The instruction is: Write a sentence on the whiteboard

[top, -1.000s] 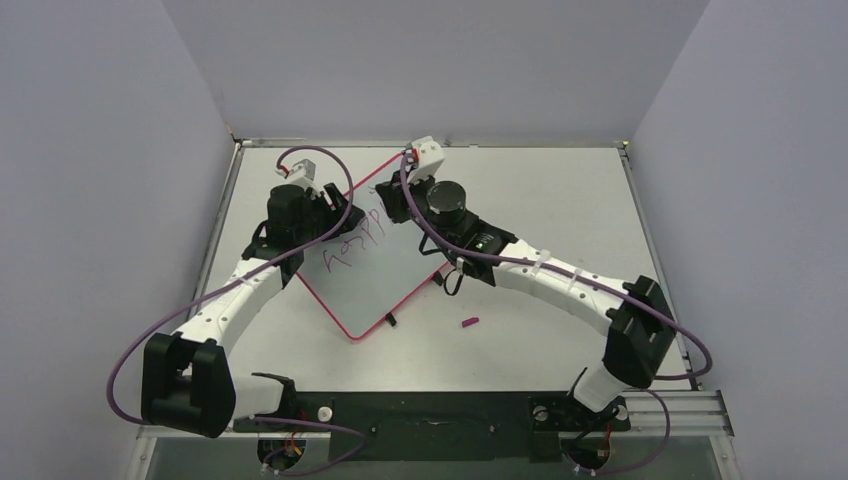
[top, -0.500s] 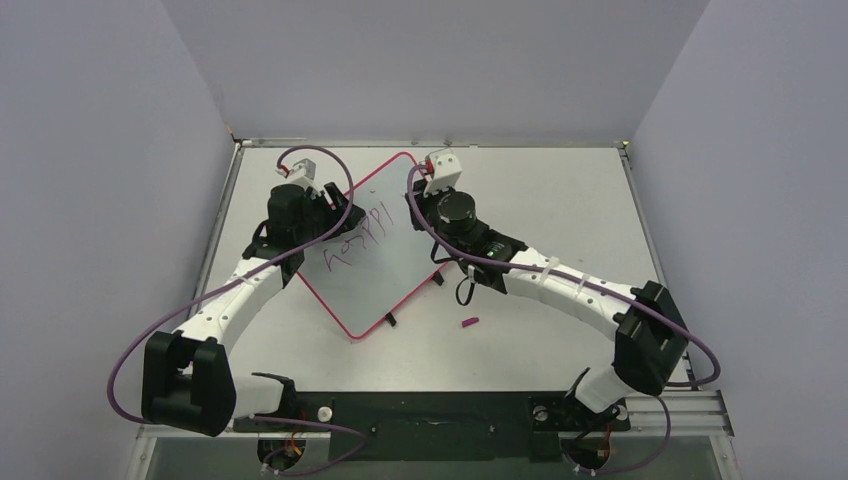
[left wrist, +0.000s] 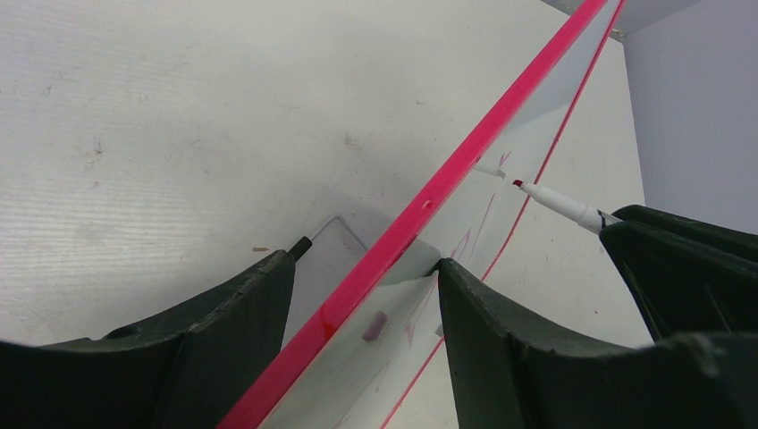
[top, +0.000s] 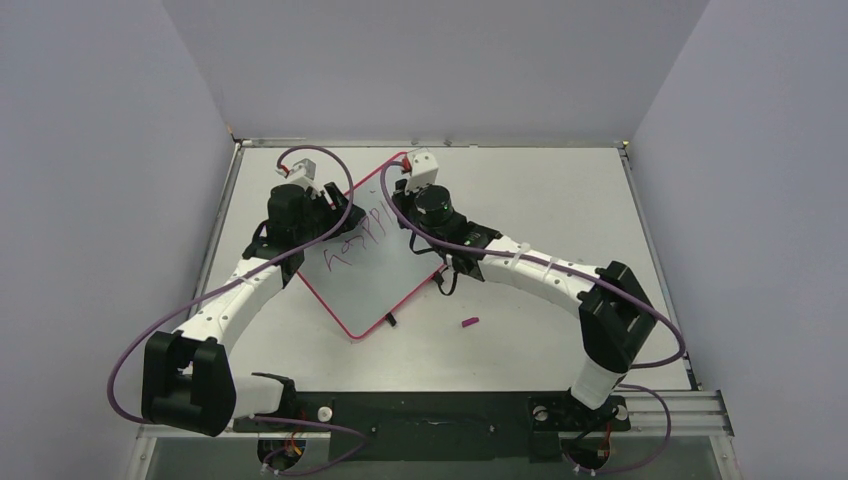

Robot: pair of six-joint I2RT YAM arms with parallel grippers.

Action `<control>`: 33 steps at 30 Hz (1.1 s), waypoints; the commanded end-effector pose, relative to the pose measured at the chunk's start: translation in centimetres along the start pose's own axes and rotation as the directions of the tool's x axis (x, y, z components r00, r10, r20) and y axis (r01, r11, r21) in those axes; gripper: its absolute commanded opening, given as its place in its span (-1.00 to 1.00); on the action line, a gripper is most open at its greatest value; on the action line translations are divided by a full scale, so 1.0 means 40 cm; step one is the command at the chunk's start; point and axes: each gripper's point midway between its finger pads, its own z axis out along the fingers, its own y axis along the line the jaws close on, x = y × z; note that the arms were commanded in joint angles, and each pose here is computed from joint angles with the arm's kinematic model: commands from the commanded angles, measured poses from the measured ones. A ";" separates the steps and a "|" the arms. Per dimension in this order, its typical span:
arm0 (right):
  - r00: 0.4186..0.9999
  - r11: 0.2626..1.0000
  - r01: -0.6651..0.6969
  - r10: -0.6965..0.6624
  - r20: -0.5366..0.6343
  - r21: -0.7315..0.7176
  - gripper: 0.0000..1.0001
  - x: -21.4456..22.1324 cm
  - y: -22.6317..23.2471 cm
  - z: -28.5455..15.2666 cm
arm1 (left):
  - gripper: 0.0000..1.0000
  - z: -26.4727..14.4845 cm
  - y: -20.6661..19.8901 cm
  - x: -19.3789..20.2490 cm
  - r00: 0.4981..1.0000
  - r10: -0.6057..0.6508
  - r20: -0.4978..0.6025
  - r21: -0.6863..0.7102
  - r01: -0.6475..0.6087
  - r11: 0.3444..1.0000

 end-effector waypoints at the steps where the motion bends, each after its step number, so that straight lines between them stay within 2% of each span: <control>1: 0.997 0.999 -0.023 0.025 0.070 -0.027 -1.00 -0.079 0.022 0.010 | -0.07 0.019 0.021 0.034 0.998 0.069 -0.004 -0.016 -0.069 0.997; 8: 0.998 0.999 -0.022 0.023 0.064 -0.029 -1.00 -0.074 0.027 0.023 | -0.07 0.018 0.020 0.032 0.998 0.070 -0.002 -0.016 -0.070 0.997; 19: 1.000 0.999 -0.023 0.023 0.015 -0.033 -1.00 -0.005 0.026 0.029 | -0.07 0.011 0.007 0.029 0.997 0.074 0.000 -0.002 -0.074 0.997; 33: 0.999 0.999 -0.049 0.049 -0.019 -0.016 -1.00 0.073 0.007 -0.033 | -0.07 0.006 0.000 0.022 0.997 0.072 0.011 0.005 -0.072 0.997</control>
